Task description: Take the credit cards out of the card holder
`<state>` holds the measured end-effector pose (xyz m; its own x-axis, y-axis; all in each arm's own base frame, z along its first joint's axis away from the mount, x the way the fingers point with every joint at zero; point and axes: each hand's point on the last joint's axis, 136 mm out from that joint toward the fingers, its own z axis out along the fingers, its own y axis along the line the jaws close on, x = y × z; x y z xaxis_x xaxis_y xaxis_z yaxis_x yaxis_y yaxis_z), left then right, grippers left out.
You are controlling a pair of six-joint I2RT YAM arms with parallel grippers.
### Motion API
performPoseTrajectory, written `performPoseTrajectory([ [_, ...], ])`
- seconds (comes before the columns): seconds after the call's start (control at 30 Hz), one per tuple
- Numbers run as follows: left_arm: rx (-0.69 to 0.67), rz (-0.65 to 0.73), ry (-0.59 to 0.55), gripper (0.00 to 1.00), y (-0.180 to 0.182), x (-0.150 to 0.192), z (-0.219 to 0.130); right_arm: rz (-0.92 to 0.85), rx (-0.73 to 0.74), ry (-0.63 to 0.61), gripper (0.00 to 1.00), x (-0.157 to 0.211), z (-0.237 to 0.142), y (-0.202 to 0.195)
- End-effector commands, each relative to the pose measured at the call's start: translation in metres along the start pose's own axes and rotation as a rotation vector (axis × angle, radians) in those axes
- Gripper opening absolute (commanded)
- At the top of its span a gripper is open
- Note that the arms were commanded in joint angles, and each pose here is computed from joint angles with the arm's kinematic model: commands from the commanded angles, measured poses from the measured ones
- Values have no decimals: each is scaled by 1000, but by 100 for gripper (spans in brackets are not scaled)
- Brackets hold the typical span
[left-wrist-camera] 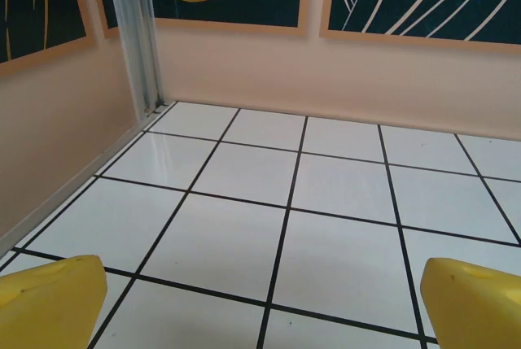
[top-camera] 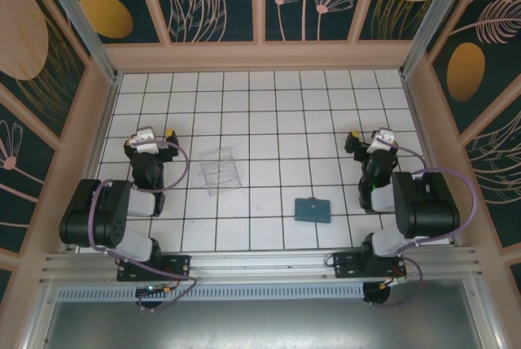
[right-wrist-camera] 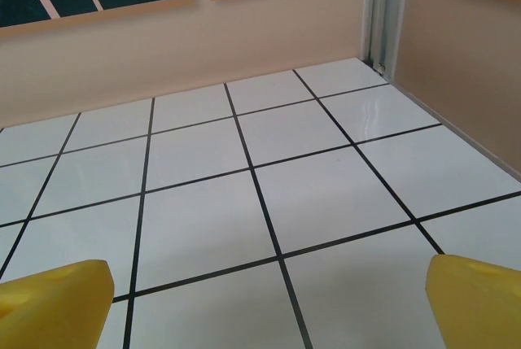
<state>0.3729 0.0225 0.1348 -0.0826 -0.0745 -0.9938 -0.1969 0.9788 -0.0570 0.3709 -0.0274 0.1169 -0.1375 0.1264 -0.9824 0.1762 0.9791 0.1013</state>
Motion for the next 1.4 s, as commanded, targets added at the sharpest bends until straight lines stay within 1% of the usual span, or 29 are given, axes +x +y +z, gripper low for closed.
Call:
performPoseTrajectory([
  [0.0,4,5,-18,99,1,-3,-1,17,16,-41,99,-8,-2,-2],
  [0.9,-1,5,-25,99,2,-4,-2,19,17,-41,99,-8,-2,-2],
  [0.97,-30,-5,-26,98,7,-6,-2,18,16,-43,99,-9,-2,-2],
  [1.03,-50,-8,-8,98,10,-8,0,18,41,-49,99,-12,-2,-4],
  [1.07,-53,-3,6,99,9,-11,3,10,18,-42,99,-11,-2,0],
  [1.17,-59,-2,35,98,6,-23,8,-1,15,-50,99,-12,-4,2],
  [1.23,-78,-27,65,99,8,-30,8,-8,1,-59,99,-13,-7,5],
  [1.3,-100,-82,89,99,10,-37,6,-20,-16,-64,99,-19,-8,9],
  [1.33,-101,-109,100,98,9,-40,5,-26,-17,-39,99,-21,-5,11],
  [1.37,-97,-139,112,99,7,-44,4,-24,-17,11,99,-23,1,14],
])
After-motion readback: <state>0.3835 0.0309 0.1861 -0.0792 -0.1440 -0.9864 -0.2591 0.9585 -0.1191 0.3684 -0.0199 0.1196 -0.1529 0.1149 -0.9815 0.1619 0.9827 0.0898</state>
